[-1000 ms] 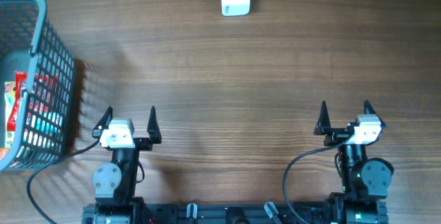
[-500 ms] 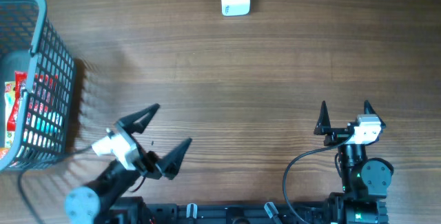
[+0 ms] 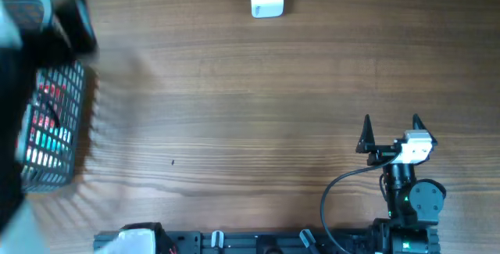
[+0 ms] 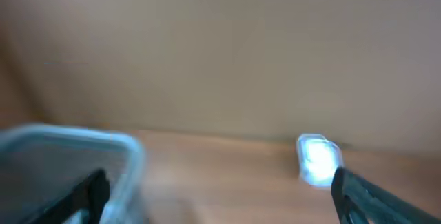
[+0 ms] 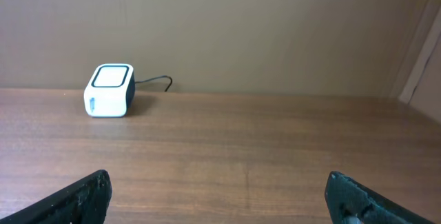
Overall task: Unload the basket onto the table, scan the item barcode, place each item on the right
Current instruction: 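Reach the left gripper into the grey basket and grasp the red snack bag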
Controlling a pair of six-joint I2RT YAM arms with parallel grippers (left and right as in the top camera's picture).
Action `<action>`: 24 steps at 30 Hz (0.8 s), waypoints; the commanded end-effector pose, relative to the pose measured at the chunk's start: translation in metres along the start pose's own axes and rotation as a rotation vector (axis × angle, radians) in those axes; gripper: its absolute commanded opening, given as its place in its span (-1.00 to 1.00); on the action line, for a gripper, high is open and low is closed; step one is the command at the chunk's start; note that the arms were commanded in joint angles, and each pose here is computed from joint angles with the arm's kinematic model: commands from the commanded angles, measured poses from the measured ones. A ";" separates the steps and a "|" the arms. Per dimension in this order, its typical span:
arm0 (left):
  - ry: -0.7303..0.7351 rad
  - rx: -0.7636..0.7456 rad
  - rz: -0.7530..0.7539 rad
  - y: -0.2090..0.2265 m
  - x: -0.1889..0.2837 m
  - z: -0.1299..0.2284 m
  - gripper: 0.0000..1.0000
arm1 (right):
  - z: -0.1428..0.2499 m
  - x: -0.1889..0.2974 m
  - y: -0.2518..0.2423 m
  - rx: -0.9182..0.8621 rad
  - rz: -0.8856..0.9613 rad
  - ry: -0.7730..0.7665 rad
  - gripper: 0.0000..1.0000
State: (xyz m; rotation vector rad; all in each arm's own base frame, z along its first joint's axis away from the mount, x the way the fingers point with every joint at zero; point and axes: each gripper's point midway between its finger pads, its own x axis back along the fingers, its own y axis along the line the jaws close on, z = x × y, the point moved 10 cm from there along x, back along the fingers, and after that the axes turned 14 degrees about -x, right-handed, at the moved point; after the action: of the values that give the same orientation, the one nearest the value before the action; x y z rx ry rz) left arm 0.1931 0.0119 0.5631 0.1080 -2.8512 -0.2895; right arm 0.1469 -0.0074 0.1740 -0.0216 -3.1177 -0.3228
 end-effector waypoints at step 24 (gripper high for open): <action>1.285 0.682 -0.184 0.218 -0.231 0.345 1.00 | -0.001 0.000 0.000 -0.012 0.009 -0.009 0.99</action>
State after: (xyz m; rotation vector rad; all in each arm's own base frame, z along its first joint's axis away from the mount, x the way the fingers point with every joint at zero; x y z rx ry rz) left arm 0.3086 0.3103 0.2369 0.5507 -1.5338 0.5871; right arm 0.1470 -0.0076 0.1739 -0.0265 -3.1172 -0.3228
